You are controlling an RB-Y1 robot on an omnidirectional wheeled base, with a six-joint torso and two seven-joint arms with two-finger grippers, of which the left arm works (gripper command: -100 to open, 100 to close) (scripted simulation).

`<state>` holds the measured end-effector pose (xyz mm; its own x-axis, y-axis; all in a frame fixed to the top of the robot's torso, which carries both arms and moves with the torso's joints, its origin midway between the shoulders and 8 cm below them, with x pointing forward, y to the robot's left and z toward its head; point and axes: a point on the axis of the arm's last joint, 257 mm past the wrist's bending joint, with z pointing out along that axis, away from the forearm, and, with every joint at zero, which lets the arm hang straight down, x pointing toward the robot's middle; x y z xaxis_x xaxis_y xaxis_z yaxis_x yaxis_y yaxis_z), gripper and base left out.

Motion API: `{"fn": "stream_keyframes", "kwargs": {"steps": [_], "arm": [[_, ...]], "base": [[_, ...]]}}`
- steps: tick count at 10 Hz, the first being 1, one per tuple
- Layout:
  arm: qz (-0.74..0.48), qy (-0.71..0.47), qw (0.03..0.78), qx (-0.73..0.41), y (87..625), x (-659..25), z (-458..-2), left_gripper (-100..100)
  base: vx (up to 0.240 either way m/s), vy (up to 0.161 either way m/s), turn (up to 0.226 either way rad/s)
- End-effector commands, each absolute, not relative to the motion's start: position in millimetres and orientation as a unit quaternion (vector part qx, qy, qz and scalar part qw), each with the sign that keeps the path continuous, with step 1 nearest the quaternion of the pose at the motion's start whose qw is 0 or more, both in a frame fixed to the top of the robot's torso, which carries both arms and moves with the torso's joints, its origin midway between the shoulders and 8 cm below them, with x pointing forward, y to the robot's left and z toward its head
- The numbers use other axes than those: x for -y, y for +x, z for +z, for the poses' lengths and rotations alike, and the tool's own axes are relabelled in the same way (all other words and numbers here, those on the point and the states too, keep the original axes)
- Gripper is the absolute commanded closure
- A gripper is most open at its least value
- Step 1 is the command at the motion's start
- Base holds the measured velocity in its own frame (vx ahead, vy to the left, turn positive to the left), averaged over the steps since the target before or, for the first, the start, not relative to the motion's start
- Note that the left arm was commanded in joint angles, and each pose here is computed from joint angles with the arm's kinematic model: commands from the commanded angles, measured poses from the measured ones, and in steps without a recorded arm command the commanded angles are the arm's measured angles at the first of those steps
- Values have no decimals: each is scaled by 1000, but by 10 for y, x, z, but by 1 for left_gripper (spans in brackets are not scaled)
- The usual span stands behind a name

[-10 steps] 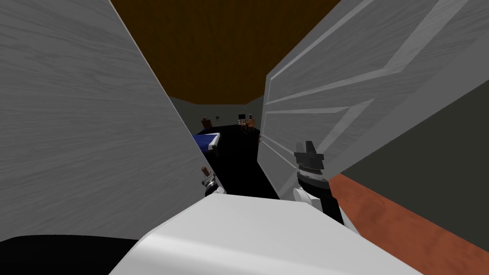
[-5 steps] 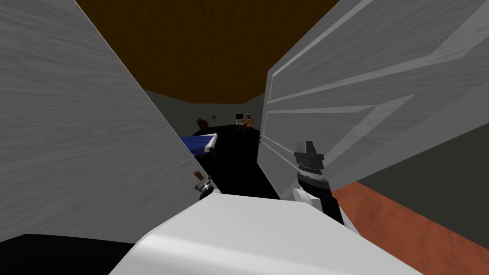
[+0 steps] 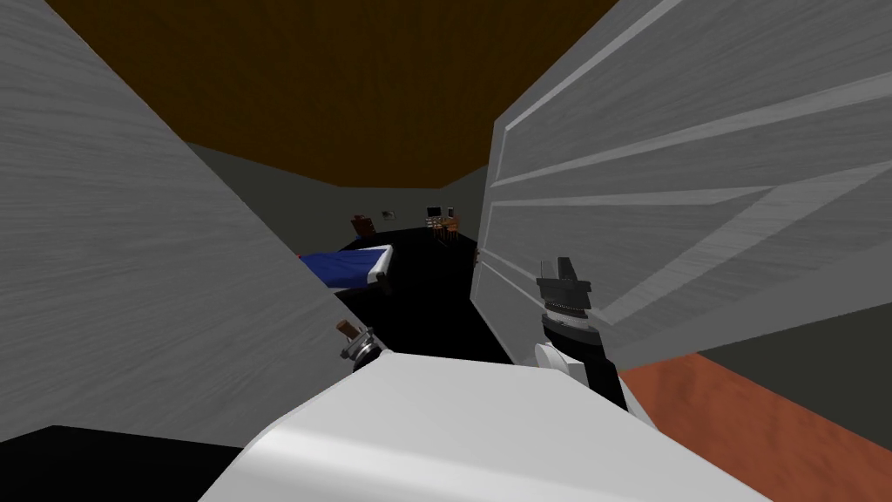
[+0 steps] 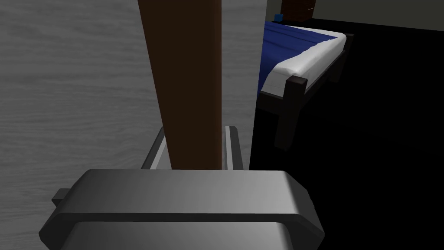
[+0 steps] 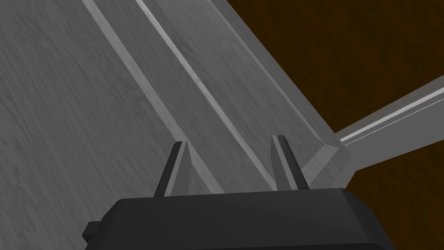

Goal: Push the door open

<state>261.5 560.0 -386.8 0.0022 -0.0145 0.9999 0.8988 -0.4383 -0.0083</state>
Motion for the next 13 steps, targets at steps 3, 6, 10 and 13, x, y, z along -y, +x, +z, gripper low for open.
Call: {"fn": "stream_keyframes", "kwargs": {"steps": [3,6,10,13], "arm": [[-589,-572,415,392,2263,-5895,-3777,100],[-581,-563,427,404,2101,-5969,-3773,100],[-564,-546,449,428,1773,-6085,-3774,100],[-546,-529,468,450,1457,-6152,-3792,100]], "base": [[107,101,-55],[56,62,-27],[93,94,-57],[112,121,-60]]}}
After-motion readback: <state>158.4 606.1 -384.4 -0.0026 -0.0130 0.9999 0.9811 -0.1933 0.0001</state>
